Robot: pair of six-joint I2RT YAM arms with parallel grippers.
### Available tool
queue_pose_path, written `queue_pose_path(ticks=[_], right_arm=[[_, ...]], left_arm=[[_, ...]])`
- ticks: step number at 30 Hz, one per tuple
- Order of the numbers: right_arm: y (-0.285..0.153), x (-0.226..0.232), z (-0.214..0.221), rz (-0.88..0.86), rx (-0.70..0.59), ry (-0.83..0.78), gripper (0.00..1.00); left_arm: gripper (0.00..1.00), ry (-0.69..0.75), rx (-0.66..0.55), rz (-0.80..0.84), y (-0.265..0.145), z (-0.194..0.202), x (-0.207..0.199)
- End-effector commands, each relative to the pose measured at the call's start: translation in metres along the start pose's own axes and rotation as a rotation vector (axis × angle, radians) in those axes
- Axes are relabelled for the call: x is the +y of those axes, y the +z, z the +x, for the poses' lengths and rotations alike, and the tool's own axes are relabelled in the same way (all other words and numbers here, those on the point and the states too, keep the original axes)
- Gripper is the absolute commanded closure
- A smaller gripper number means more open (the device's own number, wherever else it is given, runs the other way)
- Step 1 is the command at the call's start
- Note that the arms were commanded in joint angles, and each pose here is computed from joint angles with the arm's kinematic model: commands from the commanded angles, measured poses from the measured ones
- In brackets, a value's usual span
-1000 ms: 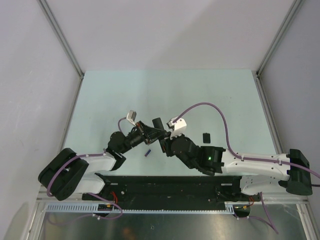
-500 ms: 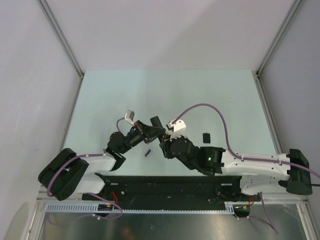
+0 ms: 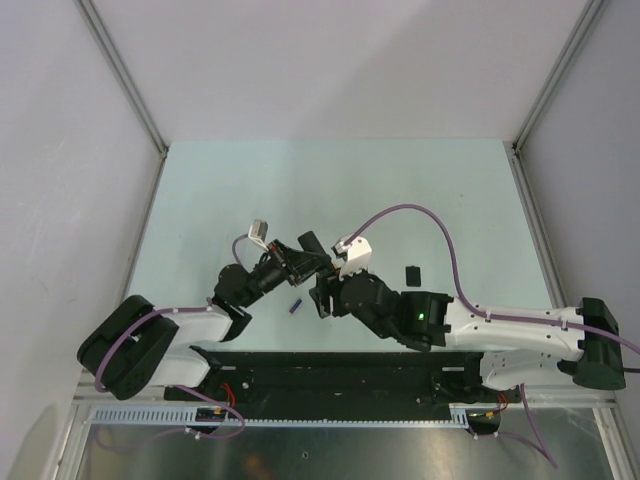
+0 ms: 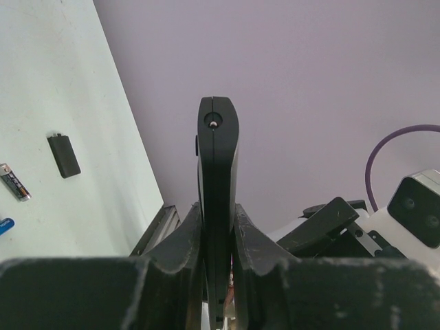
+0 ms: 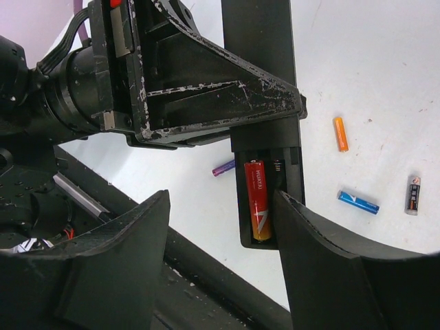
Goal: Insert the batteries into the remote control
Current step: Load the battery into the remote control.
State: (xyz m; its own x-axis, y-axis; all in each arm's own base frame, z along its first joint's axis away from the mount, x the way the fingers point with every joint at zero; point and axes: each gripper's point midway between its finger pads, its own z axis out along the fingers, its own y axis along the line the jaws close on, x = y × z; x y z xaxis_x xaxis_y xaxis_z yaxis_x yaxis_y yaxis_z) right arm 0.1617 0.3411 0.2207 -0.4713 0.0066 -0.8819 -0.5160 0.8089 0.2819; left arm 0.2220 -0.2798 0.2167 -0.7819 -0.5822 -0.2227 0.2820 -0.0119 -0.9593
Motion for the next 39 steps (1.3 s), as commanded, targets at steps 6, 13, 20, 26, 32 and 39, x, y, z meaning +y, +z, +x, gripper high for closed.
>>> queue_pose_path(ticks=[6, 13, 20, 26, 32, 39], right_arm=[[-0.012, -0.003, -0.029, 0.031, -0.06, 0.017, 0.27], [-0.015, -0.002, -0.04, 0.039, -0.087, 0.016, 0.23], [-0.029, -0.003, -0.06, 0.033, -0.126, 0.037, 0.21], [-0.047, -0.012, -0.077, 0.002, -0.134, 0.216, 0.19], [-0.043, -0.039, -0.069, -0.079, -0.002, 0.511, 0.07], [-0.042, -0.025, -0.055, -0.292, 0.156, 0.792, 0.0]], left_arm=[[1.0, 0.03, -0.002, 0.094, 0.0, -0.002, -0.024], [1.0, 0.039, 0.006, 0.102, -0.001, 0.0, -0.026], [1.0, 0.04, 0.001, 0.103, -0.004, -0.001, -0.026], [1.0, 0.043, -0.009, 0.098, -0.002, -0.003, -0.025], [1.0, 0.068, -0.035, 0.123, 0.0, -0.009, -0.033], [1.0, 0.132, -0.162, 0.15, -0.001, -0.032, -0.045]])
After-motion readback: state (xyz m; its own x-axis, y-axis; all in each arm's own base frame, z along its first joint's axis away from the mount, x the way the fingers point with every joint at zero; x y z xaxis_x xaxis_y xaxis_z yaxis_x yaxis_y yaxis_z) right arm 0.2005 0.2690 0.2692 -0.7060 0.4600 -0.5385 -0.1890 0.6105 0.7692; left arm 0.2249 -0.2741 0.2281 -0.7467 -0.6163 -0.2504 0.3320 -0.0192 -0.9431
